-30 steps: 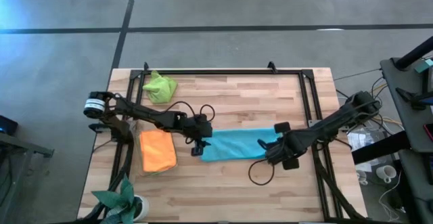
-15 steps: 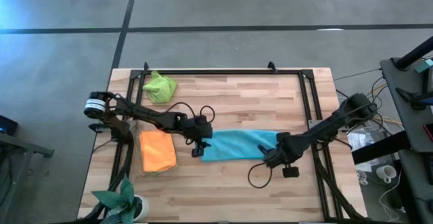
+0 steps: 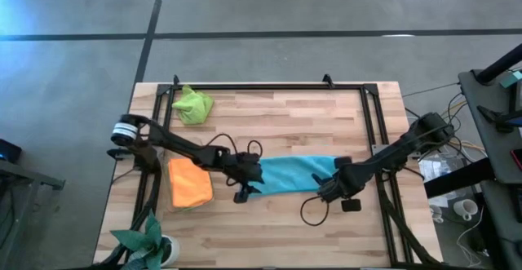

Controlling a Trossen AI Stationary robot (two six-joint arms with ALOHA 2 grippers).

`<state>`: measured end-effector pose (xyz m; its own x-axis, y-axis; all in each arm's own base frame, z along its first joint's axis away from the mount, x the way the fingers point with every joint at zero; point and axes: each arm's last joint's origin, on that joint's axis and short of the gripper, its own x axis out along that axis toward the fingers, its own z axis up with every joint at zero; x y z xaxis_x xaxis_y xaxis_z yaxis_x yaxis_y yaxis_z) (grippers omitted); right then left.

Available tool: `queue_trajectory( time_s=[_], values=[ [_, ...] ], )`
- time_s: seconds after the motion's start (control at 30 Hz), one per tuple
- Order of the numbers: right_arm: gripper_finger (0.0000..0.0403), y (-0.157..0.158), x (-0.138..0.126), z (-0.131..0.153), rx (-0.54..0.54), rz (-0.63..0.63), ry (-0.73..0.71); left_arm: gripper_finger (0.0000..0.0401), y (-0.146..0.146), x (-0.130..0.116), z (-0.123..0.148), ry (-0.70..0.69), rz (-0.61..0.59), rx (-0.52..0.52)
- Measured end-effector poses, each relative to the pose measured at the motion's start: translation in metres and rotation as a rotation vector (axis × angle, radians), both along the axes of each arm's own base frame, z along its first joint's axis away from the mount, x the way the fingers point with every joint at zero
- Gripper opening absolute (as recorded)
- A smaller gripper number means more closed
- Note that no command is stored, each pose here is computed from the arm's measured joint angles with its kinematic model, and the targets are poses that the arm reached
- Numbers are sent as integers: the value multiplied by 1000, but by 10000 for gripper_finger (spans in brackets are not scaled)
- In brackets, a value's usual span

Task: Fold microfiber towels
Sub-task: Fold the blue microfiber towel on the table

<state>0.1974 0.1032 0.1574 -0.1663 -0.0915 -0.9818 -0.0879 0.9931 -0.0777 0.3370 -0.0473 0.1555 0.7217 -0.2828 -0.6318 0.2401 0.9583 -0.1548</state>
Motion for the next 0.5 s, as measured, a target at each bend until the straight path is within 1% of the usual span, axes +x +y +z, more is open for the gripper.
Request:
queue_trajectory(
  time_s=[0.07,0.2,0.3,0.37,0.5],
  values=[
    [62,-1,0,7,-36,-3,27,164,-1,5,-1,-6,16,-22],
    [103,-3,0,27,-121,10,32,164,-2,13,-11,0,20,-24],
    [124,-7,2,32,-202,27,-55,164,-4,16,-19,-9,0,-40],
    [128,-15,6,29,-267,16,-134,164,-5,18,-24,-5,-26,-61],
    [120,-35,15,9,-261,-42,-204,164,-6,18,-35,27,-49,-77]
  ],
)
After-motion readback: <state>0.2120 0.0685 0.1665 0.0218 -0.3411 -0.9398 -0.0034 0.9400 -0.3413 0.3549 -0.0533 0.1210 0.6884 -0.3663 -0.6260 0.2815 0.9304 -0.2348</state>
